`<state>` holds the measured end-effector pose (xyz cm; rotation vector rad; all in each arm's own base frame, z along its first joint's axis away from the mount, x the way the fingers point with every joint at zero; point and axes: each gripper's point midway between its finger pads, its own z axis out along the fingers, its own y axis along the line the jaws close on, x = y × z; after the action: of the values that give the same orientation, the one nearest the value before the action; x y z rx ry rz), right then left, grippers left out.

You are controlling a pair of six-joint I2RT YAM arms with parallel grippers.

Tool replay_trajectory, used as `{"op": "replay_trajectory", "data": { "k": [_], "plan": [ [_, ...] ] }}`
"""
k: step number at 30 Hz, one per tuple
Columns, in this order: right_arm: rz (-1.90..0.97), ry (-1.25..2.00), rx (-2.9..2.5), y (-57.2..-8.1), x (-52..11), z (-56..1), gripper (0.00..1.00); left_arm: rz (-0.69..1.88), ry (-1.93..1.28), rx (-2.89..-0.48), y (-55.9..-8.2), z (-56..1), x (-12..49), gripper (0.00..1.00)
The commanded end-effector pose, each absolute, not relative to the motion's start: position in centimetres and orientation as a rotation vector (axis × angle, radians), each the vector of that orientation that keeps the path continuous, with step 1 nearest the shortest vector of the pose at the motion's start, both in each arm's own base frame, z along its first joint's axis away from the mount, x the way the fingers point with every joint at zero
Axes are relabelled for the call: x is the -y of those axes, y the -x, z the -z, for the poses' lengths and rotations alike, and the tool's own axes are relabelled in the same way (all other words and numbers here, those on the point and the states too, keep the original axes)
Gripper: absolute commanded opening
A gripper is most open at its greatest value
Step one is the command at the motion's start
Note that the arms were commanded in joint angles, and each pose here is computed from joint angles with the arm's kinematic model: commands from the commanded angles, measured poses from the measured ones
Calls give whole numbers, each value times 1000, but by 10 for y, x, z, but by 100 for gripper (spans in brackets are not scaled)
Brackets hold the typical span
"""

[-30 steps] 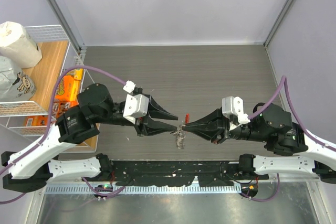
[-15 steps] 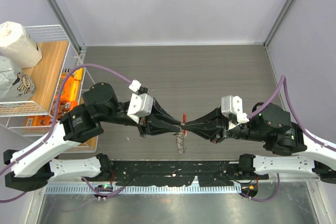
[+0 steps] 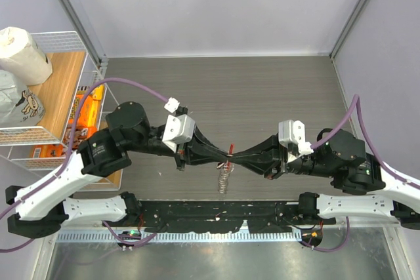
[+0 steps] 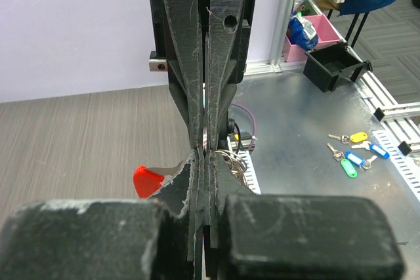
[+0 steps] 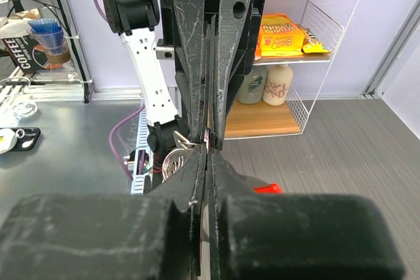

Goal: Put the keys on the keyring

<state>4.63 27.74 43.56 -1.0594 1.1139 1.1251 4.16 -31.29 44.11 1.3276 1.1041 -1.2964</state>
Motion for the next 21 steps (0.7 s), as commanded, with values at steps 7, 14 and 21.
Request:
{"op": "replay_trajectory", "data": {
  "k": [7, 14, 21],
  "plan": [
    [-1111, 1065, -1090, -43, -260, -460, 19, 1166, -1322, -1208, -62, -434, 312, 0],
    [-1069, 1132, -1186, -43, -251, -444, 38, 1134, -1382, -1245, -62, -422, 310, 0],
    [-1001, 1238, -1310, -45, -255, -429, 43, 1124, -1486, -1272, -55, -412, 306, 0]
  ]
}}
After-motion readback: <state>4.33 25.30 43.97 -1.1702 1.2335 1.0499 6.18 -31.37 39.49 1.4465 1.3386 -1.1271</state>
